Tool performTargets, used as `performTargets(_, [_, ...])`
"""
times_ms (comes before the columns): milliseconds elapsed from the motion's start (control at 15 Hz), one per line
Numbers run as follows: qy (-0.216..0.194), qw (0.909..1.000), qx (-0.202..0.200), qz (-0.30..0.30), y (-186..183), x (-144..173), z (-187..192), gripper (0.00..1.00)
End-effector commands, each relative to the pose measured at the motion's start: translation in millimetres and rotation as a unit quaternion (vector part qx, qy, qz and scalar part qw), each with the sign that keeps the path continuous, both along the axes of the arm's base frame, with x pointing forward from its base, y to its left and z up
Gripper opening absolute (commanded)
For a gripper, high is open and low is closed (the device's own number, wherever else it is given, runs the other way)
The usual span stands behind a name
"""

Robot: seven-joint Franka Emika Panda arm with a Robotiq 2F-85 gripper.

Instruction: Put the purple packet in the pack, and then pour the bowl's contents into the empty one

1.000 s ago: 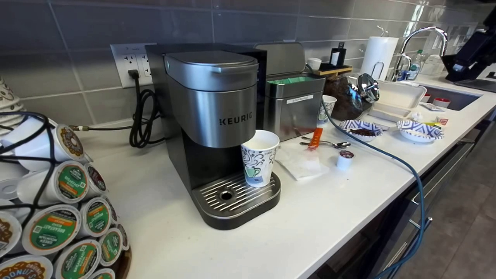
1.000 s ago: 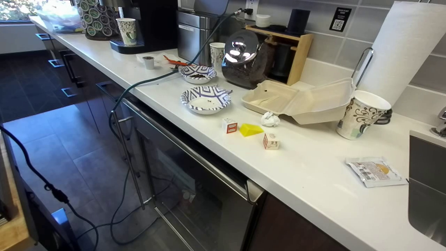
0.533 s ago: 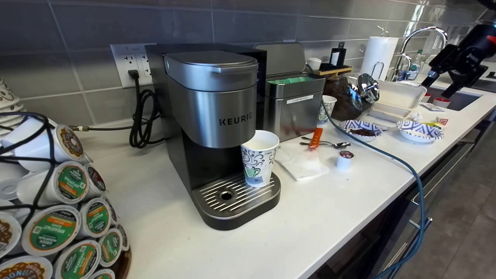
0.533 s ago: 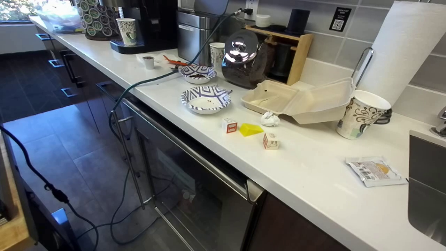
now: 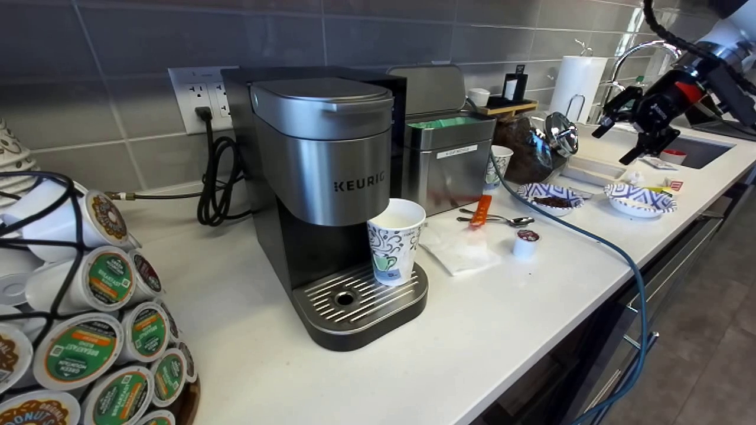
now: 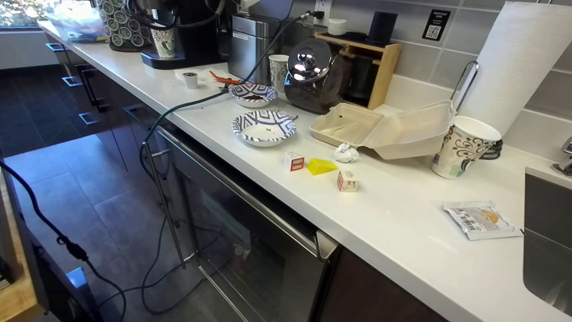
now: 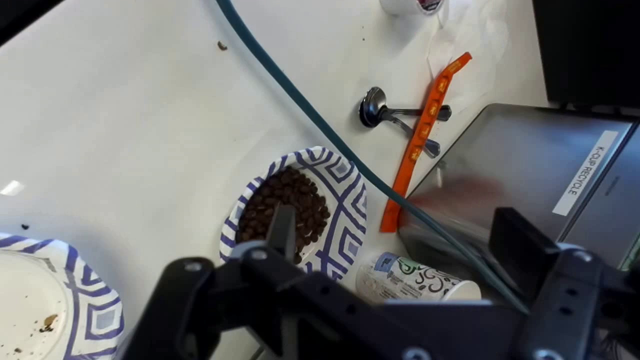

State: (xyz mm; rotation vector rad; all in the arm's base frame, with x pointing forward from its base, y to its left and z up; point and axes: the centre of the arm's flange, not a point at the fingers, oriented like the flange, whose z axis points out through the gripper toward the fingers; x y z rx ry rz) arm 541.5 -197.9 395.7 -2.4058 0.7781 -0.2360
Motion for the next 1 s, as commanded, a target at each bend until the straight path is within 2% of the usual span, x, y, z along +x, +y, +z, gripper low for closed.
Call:
performTargets(0, [-0.001, 1.0, 0.001, -0.001, -0.8, 1.0, 0.3, 1.0])
performTargets(200, [0.001, 0.9977, 0.006, -0.068, -4.4, 30.8, -23.0, 1.0])
performTargets(333, [0.01, 0.9945, -0.039, -0.096, -8.6, 45.5, -41.1, 1.0])
performTargets(467, [0.022, 0.9872, -0.1, -0.122, -17.7, 54.9, -55.6, 1.0])
performTargets(733, [0.046, 0.9644, -0.211, -0.152, -37.1, 67.4, -70.6, 1.0])
performTargets(933, [0.074, 0.9494, -0.274, -0.135, -44.8, 76.1, -74.8, 1.0])
